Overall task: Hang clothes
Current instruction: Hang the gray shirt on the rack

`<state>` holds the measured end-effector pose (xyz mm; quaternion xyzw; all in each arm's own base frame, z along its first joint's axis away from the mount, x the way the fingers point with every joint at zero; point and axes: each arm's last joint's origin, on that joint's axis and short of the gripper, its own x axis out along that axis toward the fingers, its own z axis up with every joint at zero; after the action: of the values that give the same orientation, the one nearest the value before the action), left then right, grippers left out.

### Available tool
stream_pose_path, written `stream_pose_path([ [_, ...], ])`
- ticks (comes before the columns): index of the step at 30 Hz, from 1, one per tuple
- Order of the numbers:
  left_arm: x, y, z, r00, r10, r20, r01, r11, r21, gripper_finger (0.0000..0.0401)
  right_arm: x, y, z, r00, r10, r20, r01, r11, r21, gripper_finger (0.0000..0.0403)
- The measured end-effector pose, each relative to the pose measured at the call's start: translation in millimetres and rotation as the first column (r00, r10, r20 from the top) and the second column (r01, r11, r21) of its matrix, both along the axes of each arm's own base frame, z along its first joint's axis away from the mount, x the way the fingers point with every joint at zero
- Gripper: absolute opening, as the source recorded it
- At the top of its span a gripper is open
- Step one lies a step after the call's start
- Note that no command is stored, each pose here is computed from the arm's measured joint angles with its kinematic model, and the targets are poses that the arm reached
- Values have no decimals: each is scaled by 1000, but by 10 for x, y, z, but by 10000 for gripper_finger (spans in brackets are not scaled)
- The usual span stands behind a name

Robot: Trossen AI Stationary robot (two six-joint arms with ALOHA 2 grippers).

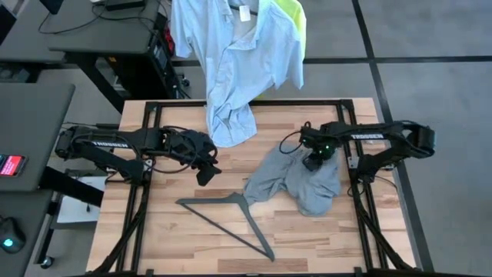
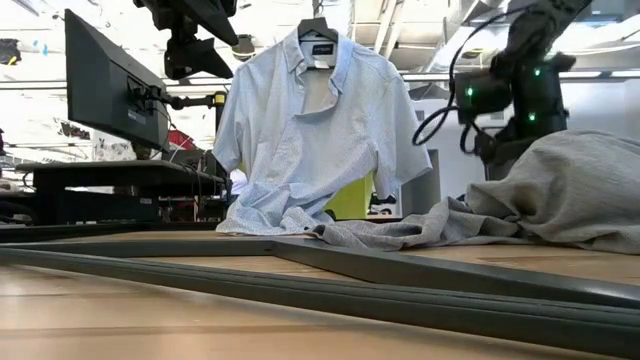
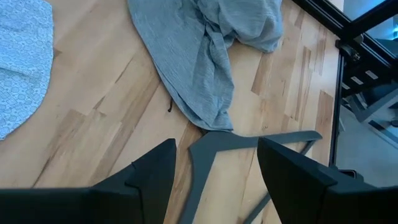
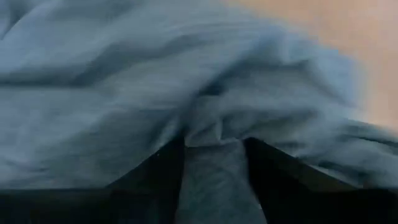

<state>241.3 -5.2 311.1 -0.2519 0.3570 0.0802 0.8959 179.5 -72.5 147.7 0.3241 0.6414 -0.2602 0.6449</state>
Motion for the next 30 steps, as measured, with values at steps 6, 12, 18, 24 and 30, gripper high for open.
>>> stream_pose_path([
  [6, 1, 1, 1, 1000, 1, 1, -1, 1000, 0, 207, 168, 116, 181, 989, 97, 107, -101, 994, 36, 14],
  [12, 5, 1, 5, 1000, 1, 8, -1, 1000, 0, 207, 220, 175, 1486, 912, 191, 363, -138, 976, -166, 3],
  [18, 35, 5, 40, 998, 7, 56, -8, 1000, 16, 207, -195, 279, 2807, 718, 333, 612, 51, 851, -523, 1],
  [24, 36, 6, 41, 998, 17, 57, -17, 1000, 4, 207, -356, 715, 2922, 590, 431, 683, -29, 857, -515, 1],
  [30, 35, 6, 40, 998, 32, 54, -32, 999, -14, 207, -281, 1242, 2058, 726, 372, 578, -171, 912, -373, 1],
])
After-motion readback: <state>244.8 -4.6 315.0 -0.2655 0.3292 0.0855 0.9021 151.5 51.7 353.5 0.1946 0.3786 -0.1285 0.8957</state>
